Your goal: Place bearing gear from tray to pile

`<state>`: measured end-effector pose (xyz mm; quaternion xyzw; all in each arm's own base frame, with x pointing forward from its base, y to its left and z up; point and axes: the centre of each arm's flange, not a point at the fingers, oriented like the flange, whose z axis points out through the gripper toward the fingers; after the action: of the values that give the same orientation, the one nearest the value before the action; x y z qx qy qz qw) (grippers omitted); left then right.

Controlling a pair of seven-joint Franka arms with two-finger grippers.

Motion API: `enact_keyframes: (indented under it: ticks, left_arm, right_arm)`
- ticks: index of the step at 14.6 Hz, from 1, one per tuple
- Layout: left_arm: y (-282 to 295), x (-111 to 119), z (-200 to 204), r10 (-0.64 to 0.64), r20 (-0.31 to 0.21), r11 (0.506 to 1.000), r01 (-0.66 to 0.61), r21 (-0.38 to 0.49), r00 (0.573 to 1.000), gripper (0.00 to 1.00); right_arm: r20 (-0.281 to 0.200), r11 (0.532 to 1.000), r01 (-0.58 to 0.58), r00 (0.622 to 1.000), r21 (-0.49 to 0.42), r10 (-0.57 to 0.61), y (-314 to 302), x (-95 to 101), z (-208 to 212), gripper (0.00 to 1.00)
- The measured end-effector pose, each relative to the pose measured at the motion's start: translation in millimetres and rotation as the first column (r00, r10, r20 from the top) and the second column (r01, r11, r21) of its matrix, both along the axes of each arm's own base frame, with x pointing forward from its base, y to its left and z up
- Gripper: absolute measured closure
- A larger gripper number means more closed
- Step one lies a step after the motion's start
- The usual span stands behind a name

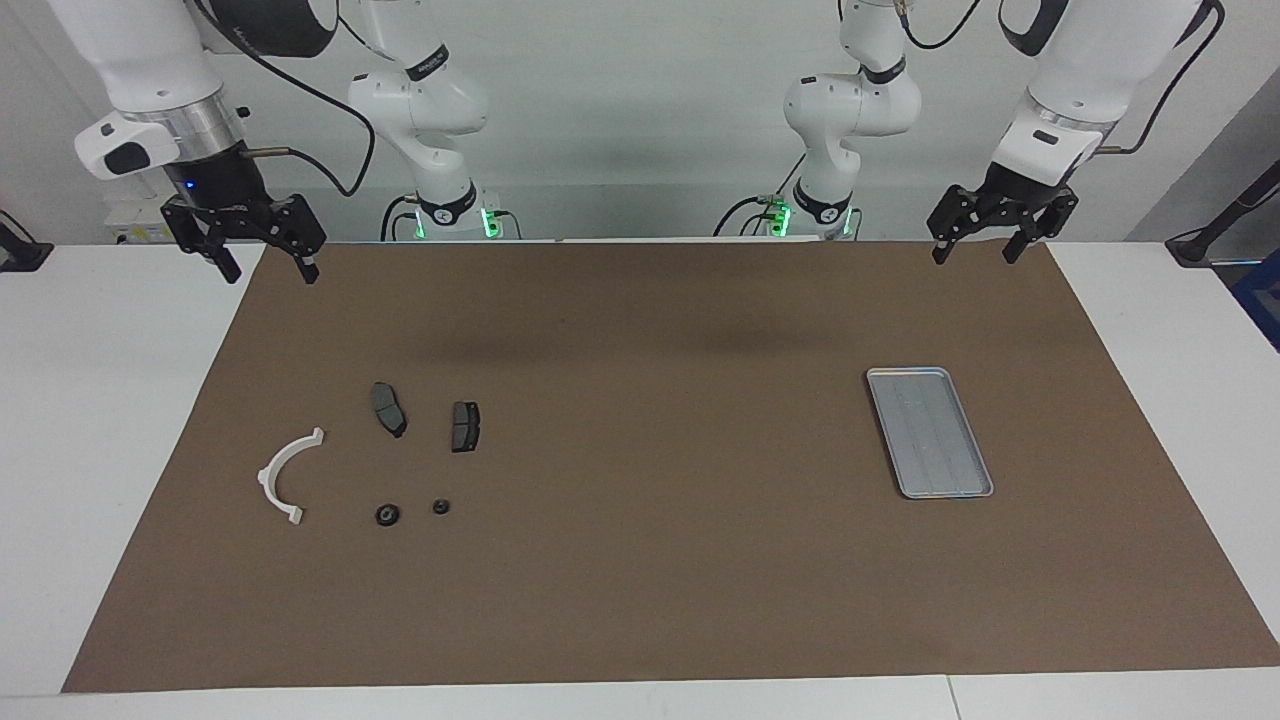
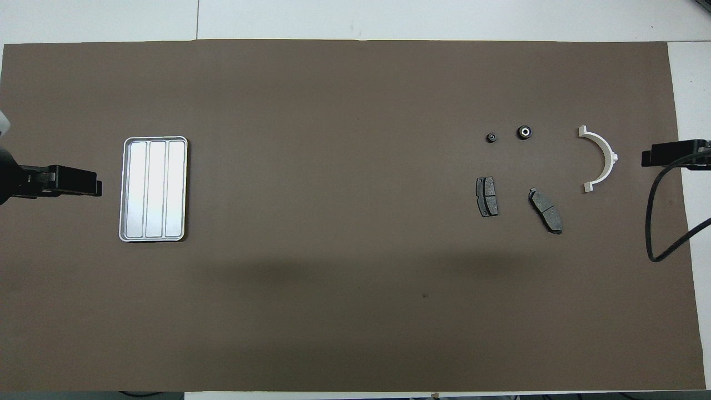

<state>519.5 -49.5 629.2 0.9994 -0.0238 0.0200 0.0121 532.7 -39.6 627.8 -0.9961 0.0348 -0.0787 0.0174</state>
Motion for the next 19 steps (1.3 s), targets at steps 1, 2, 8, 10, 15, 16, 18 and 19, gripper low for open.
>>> enact_keyframes:
  ticks: [1, 2, 8, 10, 15, 16, 18, 19]
  left_arm:
    - [0.0, 0.0, 0.0, 0.000, 0.000, 1.000, 0.000, 0.000, 1.000, 0.00]
    - [0.0, 0.0, 0.0, 0.000, 0.000, 1.000, 0.000, 0.000, 1.000, 0.00]
    - [0.0, 0.0, 0.0, 0.000, 0.000, 1.000, 0.000, 0.000, 1.000, 0.00]
    - [0.0, 0.0, 0.0, 0.000, 0.000, 1.000, 0.000, 0.000, 1.000, 0.00]
    - [0.0, 0.0, 0.0, 0.000, 0.000, 1.000, 0.000, 0.000, 1.000, 0.00]
    - [0.0, 0.0, 0.0, 0.000, 0.000, 1.000, 0.000, 0.000, 1.000, 0.00]
    - [0.0, 0.0, 0.0, 0.000, 0.000, 1.000, 0.000, 0.000, 1.000, 0.00]
    - [0.0, 0.0, 0.0, 0.000, 0.000, 1.000, 0.000, 0.000, 1.000, 0.00]
  right_arm:
    - [0.000, 1.000, -0.007, 1.000, 0.000, 0.007, 3.7, 0.3, 0.0, 0.00]
    - [0.000, 1.000, -0.011, 1.000, 0.000, 0.011, 5.8, 0.4, 0.0, 0.00]
    - [-0.009, 1.000, -0.020, 1.000, 0.001, 0.020, 10.5, -0.1, -0.9, 0.00]
    - [-0.013, 0.999, -0.034, 0.999, 0.001, 0.034, 18.1, -0.2, -1.4, 0.00]
    - [-0.012, 0.996, -0.091, 0.996, -0.003, 0.091, 49.7, 0.2, -1.0, 0.00]
    - [-0.012, 0.996, -0.091, 0.996, -0.003, 0.091, 49.8, 0.2, -1.0, 0.00]
    - [-0.012, 0.996, -0.089, 0.996, -0.003, 0.089, 48.8, 0.3, -1.0, 0.00]
    - [-0.012, 0.996, -0.089, 0.996, -0.003, 0.089, 48.6, 0.3, -1.0, 0.00]
